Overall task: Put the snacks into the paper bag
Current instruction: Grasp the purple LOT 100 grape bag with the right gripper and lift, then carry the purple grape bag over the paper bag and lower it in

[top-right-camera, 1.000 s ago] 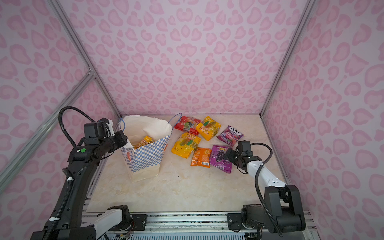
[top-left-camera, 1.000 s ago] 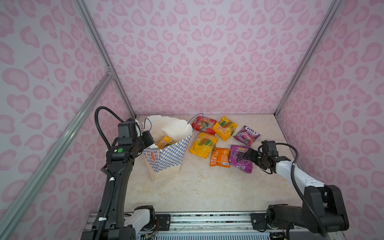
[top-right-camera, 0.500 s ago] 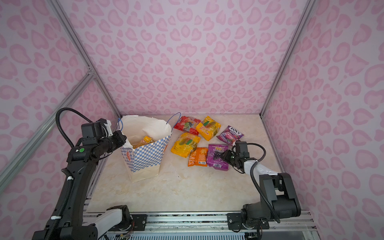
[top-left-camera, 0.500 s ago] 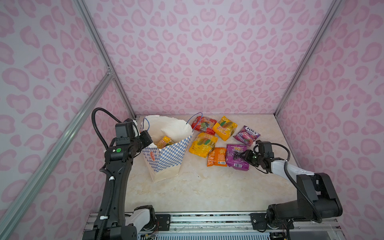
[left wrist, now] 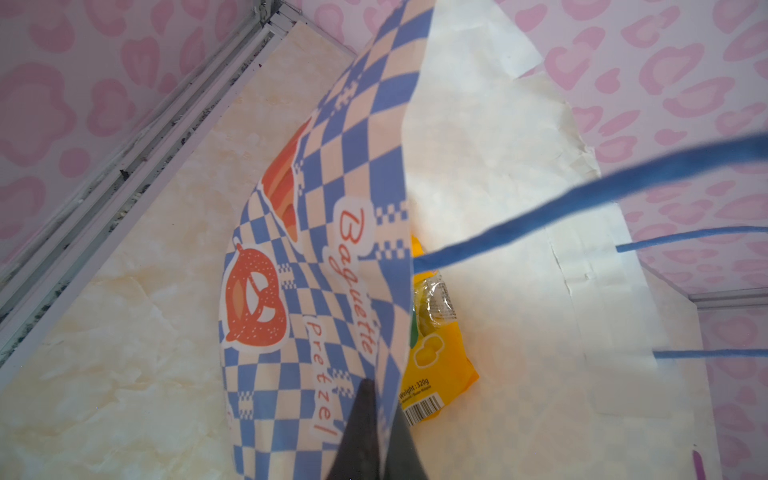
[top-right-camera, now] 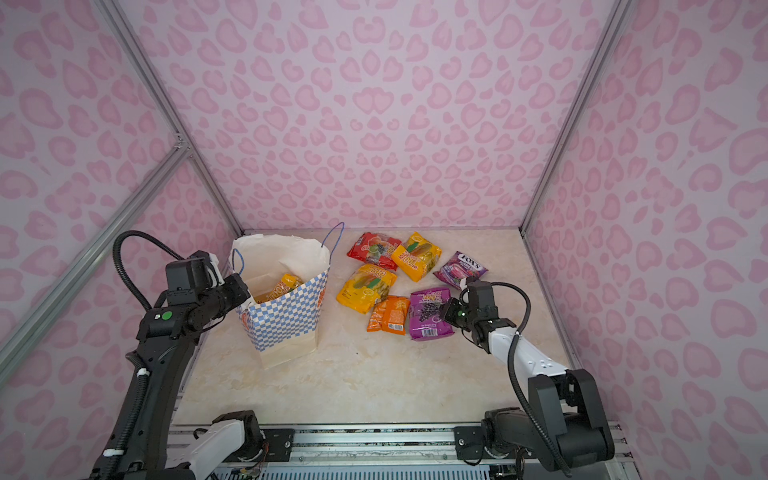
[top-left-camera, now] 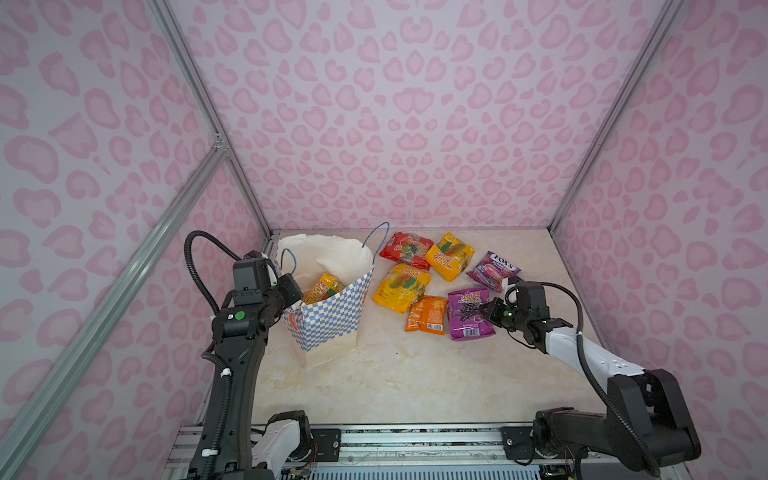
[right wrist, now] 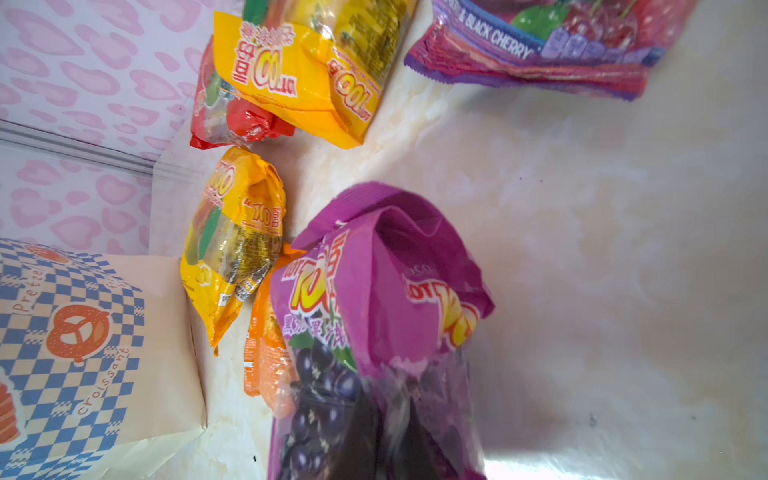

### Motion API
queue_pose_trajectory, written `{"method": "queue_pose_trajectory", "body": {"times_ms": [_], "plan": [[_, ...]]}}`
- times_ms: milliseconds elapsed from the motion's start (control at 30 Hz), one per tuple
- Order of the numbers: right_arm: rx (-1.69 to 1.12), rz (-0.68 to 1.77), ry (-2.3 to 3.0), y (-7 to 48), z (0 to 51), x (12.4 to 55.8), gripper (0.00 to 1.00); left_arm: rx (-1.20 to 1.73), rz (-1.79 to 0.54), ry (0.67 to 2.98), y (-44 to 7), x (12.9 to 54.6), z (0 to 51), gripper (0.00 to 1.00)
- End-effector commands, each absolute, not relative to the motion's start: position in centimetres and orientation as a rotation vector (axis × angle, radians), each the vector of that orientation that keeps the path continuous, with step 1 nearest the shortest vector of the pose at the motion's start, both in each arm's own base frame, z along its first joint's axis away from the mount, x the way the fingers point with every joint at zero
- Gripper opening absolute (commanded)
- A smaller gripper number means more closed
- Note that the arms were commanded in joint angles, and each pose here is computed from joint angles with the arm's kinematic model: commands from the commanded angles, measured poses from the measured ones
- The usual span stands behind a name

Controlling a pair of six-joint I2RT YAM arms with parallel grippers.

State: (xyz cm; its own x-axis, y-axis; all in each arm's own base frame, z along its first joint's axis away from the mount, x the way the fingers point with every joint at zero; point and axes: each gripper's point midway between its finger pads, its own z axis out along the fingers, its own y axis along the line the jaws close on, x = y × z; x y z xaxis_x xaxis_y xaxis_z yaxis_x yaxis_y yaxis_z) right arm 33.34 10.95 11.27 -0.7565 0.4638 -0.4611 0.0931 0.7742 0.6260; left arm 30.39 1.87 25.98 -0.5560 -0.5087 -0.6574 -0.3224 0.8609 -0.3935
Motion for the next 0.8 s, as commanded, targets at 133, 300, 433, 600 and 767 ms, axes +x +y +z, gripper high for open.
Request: {"method": "queue_pose_trajectory", "body": {"times_ms": [133,300,433,600,767], "plan": [[0.233,0.783,2.197,12.9,19.0,33.2,0.0,-0.626,-0.184,2.124,3.4,28.4,25.5,0.05],[0.112,0.788,2.125,15.9,23.7,32.7,0.0,-0.682,-0.163,2.158,3.7,27.5,23.1,0.03],[-0.037,0.789,2.046,19.6,28.6,31.9,0.0,-0.678,-0.145,2.146,3.9,27.1,23.3,0.03],[-0.186,0.859,1.887,25.1,35.1,30.9,0.0,-0.65,-0.189,2.127,3.3,27.2,23.9,0.03],[-0.288,0.946,1.765,30.3,40.1,30.8,0.0,-0.637,-0.207,2.123,3.0,27.1,24.0,0.03]]}}
